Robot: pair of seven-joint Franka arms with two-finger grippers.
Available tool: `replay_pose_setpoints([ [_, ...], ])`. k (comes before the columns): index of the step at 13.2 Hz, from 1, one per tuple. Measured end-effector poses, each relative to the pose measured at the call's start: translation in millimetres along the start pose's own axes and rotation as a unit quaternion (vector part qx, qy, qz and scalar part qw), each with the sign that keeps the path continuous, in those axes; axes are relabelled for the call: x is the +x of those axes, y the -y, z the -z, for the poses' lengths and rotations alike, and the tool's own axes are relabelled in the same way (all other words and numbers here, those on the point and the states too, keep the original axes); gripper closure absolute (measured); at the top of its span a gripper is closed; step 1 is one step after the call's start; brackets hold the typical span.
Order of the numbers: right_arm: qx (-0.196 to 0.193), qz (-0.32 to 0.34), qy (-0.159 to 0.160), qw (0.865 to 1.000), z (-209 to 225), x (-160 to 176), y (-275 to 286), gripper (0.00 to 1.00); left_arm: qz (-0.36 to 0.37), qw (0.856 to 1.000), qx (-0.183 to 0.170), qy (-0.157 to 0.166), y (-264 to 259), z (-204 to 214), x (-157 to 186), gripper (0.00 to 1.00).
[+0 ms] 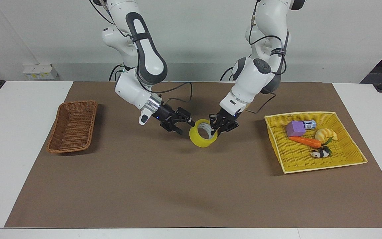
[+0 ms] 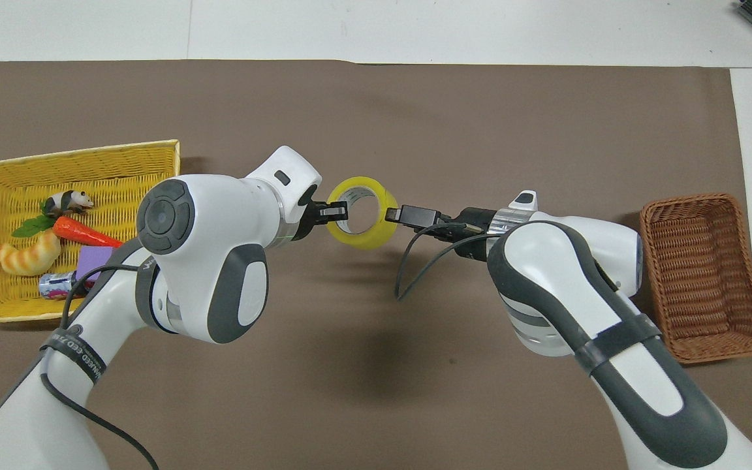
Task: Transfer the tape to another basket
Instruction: 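Grasp the tape with the right gripper while the left gripper releases it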
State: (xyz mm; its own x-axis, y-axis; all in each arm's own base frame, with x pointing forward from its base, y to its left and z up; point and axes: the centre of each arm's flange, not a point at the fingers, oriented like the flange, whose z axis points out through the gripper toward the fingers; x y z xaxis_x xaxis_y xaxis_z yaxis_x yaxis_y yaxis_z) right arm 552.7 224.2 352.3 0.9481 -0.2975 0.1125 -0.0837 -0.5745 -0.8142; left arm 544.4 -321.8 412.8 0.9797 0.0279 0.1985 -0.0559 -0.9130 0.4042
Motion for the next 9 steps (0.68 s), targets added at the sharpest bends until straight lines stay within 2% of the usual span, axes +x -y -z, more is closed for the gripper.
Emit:
replay_pose_setpoints([
  [3,0.017,-0.012,-0.016,1.0,-7.7,3.5,3.8,0.01,0.009,1.0,-0.01,-0.011,-8.5,-1.1,-2.2,0.78],
  [6,0.055,-0.036,-0.045,0.997,-4.3,14.7,12.1,0.01,0.015,1.0,-0.019,-0.011,-20.5,-3.2,-8.6,0.78],
  [8,0.06,-0.034,-0.056,0.996,0.3,21.7,17.4,0.02,0.02,0.999,-0.022,-0.014,-23.9,-2.4,-9.3,0.78],
  [9,0.052,-0.03,-0.062,0.996,-0.1,21.1,17.8,0.07,0.021,0.999,-0.022,-0.015,-23.7,-1.6,-8.6,0.78],
])
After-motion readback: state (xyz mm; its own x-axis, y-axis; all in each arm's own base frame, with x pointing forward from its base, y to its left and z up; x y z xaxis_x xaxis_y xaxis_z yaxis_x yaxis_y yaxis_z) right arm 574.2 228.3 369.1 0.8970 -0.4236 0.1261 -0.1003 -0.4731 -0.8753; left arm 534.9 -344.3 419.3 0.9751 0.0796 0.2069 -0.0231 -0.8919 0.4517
